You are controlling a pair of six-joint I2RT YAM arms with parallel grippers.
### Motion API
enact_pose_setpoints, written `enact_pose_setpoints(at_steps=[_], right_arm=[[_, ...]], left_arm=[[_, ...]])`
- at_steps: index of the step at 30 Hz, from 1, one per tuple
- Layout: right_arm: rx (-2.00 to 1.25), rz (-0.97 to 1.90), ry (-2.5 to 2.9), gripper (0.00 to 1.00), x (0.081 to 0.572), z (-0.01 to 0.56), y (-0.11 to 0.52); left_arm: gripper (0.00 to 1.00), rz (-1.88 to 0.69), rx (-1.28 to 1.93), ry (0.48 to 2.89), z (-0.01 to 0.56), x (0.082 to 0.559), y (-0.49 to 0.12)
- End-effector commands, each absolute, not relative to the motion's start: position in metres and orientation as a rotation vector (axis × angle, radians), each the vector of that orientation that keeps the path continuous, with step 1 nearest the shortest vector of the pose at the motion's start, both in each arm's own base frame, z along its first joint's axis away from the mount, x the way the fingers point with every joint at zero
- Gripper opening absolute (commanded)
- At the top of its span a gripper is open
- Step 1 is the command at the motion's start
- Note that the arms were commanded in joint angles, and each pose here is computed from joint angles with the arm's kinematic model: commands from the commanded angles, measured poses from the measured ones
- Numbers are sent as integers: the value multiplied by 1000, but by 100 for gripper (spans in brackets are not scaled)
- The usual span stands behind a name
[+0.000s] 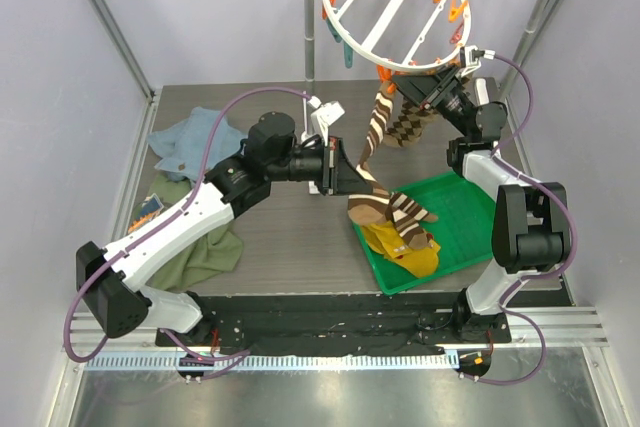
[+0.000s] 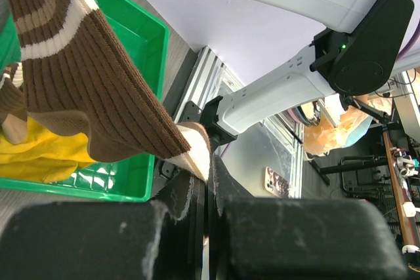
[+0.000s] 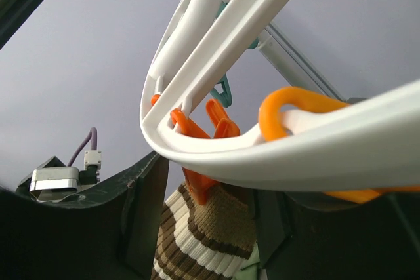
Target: Remove the socks clipped to the hanger
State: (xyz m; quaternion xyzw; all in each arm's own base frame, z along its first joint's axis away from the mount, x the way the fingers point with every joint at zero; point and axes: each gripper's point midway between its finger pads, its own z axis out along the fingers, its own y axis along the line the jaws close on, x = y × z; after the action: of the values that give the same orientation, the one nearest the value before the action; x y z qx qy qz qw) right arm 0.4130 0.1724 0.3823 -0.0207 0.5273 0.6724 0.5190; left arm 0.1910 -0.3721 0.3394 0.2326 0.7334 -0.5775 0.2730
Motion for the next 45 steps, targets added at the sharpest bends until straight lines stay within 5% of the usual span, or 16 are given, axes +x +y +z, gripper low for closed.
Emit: enact_pose_setpoints(at_steps=[1, 17, 36, 37, 39, 41, 45], right_arm=[[-359, 1509, 901, 56, 357, 447, 170], [-349, 1499, 883, 3, 350, 451, 169], [-230, 1555, 894, 1, 353, 447, 161], [-233, 1551, 896, 3, 353, 447, 161], [-262, 1547, 893, 39, 348, 448, 163], [-323, 1537, 900, 56, 341, 449, 167], [-406, 1496, 886, 68, 334, 456, 171]], left_arm=[[0, -1586, 636, 1887, 365, 191, -370], [0, -1569, 580, 1914, 356, 203, -365], [0, -1540, 556, 1948, 342, 206, -361], [0, -1543, 557, 1943, 344, 205, -361], [0, -1554, 559, 1936, 349, 204, -361], [0, -1562, 561, 1930, 353, 203, -361], [0, -1568, 565, 1930, 360, 200, -359]])
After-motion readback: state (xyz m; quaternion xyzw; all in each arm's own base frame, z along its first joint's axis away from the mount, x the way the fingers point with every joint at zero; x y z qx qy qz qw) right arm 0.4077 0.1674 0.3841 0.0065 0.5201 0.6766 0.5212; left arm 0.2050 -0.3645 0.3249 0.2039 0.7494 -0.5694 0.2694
